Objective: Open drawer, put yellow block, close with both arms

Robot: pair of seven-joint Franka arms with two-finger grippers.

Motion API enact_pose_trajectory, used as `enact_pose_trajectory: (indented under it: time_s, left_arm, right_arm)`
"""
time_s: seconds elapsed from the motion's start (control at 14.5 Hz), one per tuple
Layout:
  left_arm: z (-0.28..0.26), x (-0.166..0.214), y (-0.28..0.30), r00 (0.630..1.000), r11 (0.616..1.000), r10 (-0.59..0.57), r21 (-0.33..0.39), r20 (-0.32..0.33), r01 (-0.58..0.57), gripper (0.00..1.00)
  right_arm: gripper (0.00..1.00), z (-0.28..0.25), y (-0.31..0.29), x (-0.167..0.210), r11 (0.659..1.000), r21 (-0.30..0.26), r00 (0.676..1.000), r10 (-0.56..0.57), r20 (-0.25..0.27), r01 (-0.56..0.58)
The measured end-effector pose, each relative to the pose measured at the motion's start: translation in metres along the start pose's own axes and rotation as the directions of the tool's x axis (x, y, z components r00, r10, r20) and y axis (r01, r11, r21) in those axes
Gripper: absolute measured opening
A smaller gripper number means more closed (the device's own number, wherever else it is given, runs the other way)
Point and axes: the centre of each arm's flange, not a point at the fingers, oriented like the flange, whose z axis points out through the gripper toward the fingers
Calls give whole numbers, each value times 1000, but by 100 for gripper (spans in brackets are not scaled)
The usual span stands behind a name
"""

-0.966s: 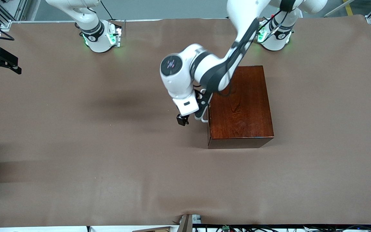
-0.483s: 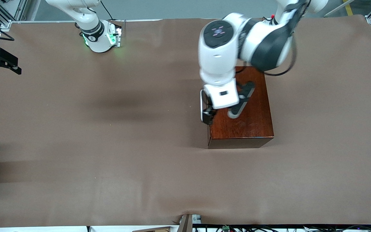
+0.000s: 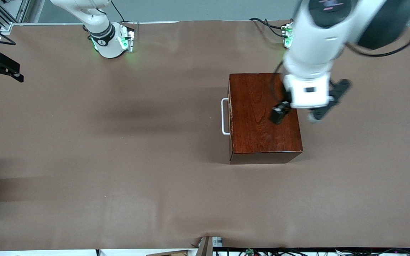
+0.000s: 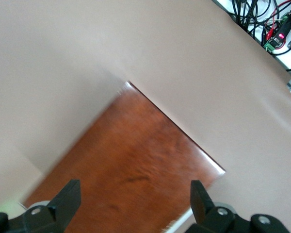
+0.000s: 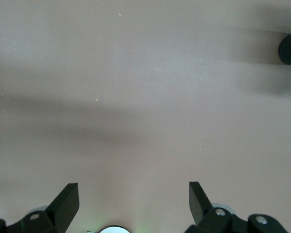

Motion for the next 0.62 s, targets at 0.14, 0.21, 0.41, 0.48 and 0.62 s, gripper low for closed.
enact_pose_trajectory:
  time_s: [0.14, 0.21, 0.41, 0.48, 0.62]
  left_arm:
    - [-7, 36, -40, 995, 996, 94, 7, 19, -94, 100]
    - [-9, 52, -61, 991, 991, 133, 10, 30, -134, 100]
    - [-12, 94, -113, 969, 970, 243, 6, 45, -243, 100]
    - [-12, 107, -126, 959, 960, 281, 5, 49, -281, 100]
    - [-11, 125, -147, 944, 945, 325, 5, 64, -326, 100]
  right_arm:
    - [100, 0, 0, 0, 1000, 0, 1000, -1, 0, 1]
    - [100, 0, 0, 0, 1000, 0, 1000, -1, 0, 1]
    - [100, 0, 0, 0, 1000, 0, 1000, 0, 0, 0]
    - [100, 0, 0, 0, 1000, 0, 1000, -1, 0, 1]
    - [100, 0, 0, 0, 1000, 0, 1000, -1, 0, 1]
